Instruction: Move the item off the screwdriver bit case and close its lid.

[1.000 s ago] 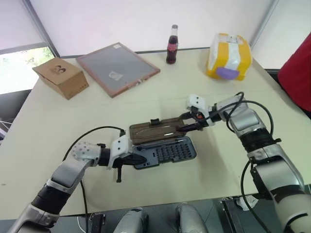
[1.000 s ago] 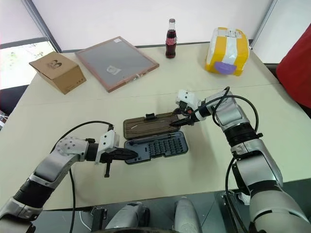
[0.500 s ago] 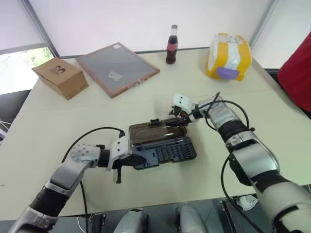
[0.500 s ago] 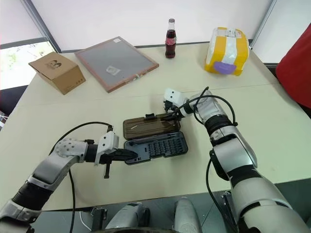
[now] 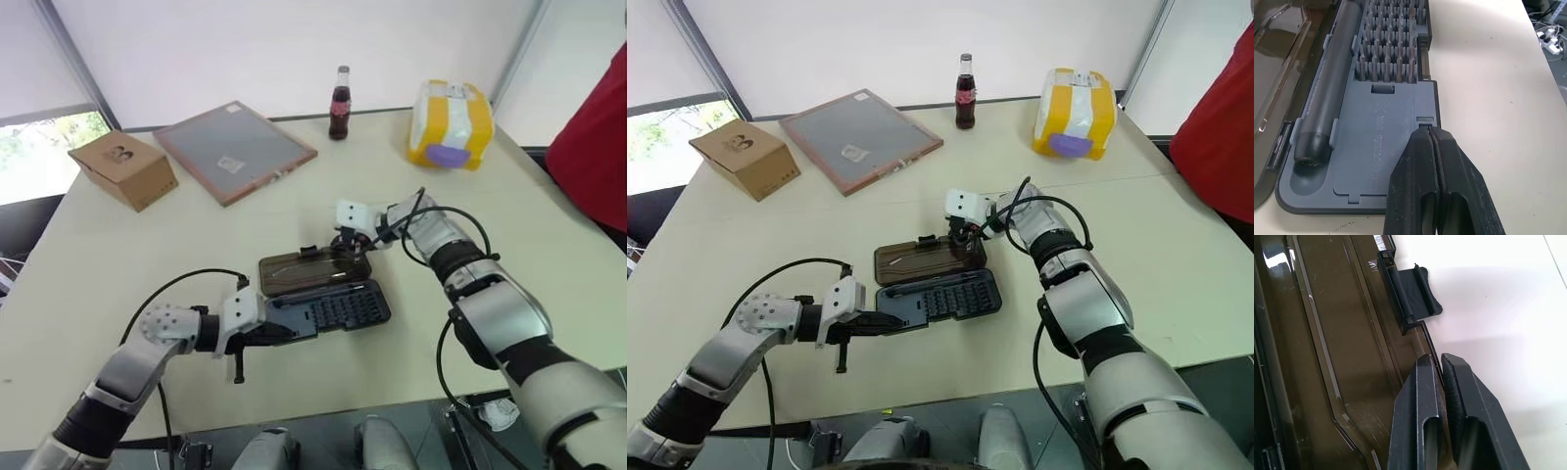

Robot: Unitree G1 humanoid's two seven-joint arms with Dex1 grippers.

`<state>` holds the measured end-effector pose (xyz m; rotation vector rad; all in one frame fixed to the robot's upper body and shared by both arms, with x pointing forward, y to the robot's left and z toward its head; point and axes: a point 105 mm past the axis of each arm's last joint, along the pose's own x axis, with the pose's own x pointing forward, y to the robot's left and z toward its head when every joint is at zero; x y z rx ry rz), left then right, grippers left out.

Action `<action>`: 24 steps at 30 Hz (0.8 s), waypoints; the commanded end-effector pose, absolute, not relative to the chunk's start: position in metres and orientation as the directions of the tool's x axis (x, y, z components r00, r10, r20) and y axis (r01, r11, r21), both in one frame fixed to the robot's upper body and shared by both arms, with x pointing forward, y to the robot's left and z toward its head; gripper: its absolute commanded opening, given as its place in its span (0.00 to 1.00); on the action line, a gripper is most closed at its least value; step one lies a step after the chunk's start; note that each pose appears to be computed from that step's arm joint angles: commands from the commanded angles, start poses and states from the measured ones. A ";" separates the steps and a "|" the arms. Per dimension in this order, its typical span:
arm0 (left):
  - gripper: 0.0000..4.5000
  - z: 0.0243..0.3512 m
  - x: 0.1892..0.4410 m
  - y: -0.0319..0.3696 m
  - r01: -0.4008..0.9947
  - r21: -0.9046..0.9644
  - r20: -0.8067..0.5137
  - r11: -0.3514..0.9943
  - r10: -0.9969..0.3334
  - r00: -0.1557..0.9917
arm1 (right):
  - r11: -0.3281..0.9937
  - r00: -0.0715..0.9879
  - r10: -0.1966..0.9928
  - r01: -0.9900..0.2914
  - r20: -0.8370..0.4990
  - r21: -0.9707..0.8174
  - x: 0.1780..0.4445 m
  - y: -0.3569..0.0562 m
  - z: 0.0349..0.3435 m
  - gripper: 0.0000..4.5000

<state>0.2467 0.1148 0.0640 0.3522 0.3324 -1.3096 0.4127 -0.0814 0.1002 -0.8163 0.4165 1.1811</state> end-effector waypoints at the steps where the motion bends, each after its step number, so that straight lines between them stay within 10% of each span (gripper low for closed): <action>1: 0.00 0.038 0.243 0.128 0.964 -0.014 -0.507 0.267 -0.832 0.223 | 0.175 0.327 0.577 -0.944 -0.748 -0.278 0.404 -0.099 0.065 0.02; 7: 0.00 0.037 0.247 0.127 0.963 -0.008 -0.509 0.271 -0.829 0.229 | 0.198 0.344 0.570 -0.939 -0.746 -0.282 0.405 -0.096 0.062 0.02; 15: 0.00 0.040 0.248 0.133 0.959 0.014 -0.516 0.285 -0.819 0.251 | 0.207 0.348 0.509 -0.937 -0.787 -0.281 0.405 -0.092 0.049 0.81; 18: 0.00 0.040 0.248 0.134 0.955 0.020 -0.515 0.296 -0.816 0.263 | 0.213 0.327 0.506 -0.944 -0.798 -0.252 0.402 -0.093 0.046 0.73; 24: 0.00 0.040 0.249 0.131 0.952 0.029 -0.504 0.306 -0.818 0.279 | 0.214 0.195 0.527 -0.972 -0.827 -0.093 0.387 -0.094 0.037 0.08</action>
